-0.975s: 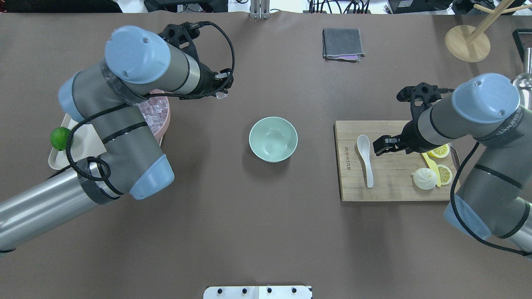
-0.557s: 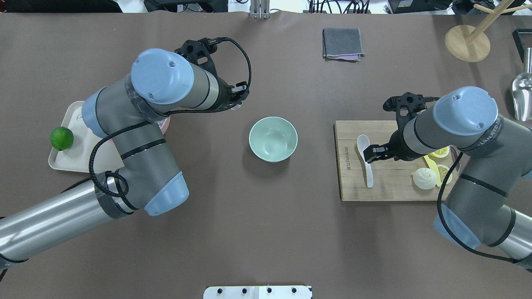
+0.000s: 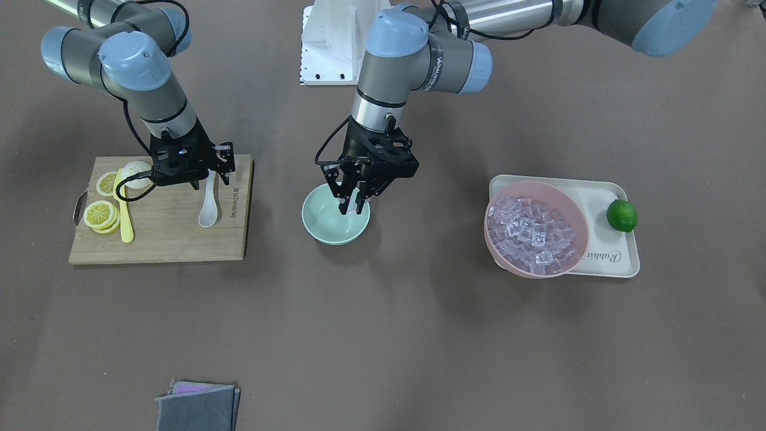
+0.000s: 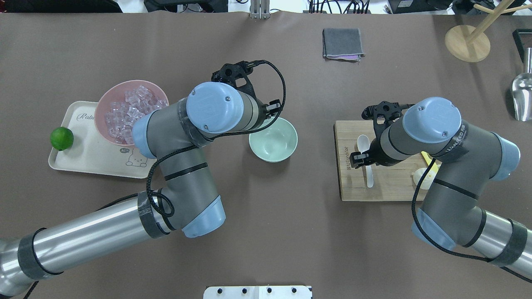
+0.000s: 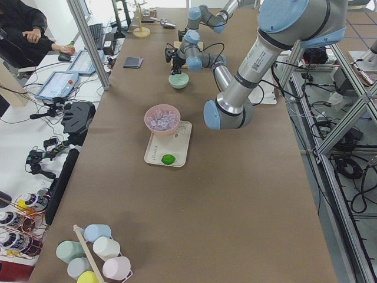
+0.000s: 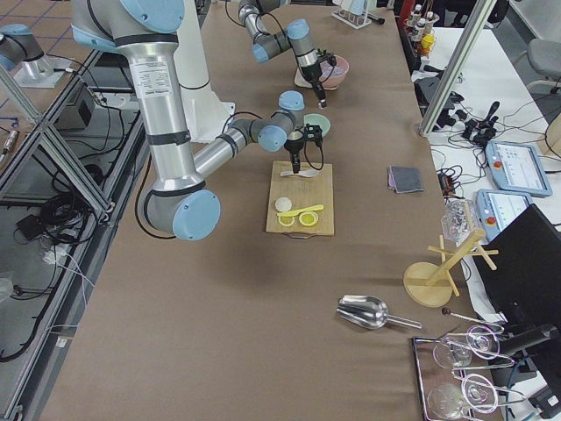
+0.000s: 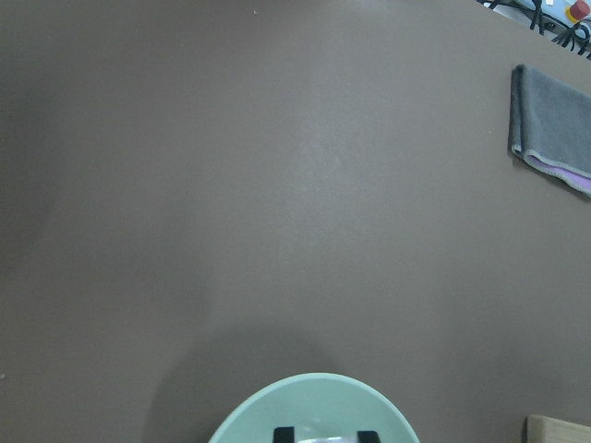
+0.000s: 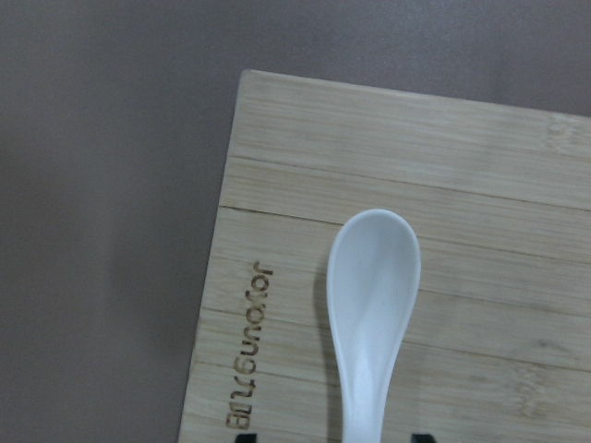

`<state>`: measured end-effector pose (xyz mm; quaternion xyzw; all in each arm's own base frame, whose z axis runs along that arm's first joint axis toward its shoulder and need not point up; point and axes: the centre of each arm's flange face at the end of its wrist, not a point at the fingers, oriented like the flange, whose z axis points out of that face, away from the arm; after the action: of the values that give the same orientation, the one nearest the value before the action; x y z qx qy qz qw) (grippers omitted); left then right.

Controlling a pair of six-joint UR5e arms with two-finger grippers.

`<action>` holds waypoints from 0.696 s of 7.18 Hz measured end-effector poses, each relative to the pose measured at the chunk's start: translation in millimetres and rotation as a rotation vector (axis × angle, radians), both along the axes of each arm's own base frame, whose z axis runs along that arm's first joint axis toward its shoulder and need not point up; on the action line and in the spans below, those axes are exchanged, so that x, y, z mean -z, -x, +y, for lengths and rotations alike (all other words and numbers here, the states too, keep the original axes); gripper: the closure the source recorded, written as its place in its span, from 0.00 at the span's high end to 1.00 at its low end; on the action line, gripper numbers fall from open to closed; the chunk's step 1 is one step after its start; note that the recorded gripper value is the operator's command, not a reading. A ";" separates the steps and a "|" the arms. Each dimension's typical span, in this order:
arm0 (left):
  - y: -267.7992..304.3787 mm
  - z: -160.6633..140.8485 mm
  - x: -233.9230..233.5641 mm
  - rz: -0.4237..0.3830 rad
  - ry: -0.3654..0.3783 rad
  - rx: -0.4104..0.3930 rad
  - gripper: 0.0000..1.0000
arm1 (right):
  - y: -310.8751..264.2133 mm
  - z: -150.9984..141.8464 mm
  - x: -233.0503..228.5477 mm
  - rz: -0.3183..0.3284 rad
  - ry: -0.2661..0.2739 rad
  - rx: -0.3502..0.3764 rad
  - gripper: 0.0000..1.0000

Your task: Put spoon and ice into bowl

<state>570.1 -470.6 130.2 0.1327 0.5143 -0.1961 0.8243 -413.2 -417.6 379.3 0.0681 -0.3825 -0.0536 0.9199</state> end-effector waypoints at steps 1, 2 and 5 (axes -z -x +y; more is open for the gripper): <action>-10.7 -0.3 2.0 0.003 -0.004 0.004 0.00 | 1.3 -1.1 -2.5 0.005 0.002 0.001 0.60; -18.3 1.2 2.0 0.004 -0.011 0.010 0.00 | 1.7 -1.5 -5.0 0.010 0.004 0.000 0.60; -34.9 3.4 5.4 0.011 -0.021 0.010 0.00 | 3.8 -2.8 -11.7 0.021 0.012 0.001 0.37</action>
<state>605.0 -467.2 124.8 0.1429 0.5202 -0.1953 0.8190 -417.0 -420.4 391.0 0.0620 -0.3733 -0.0523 0.9241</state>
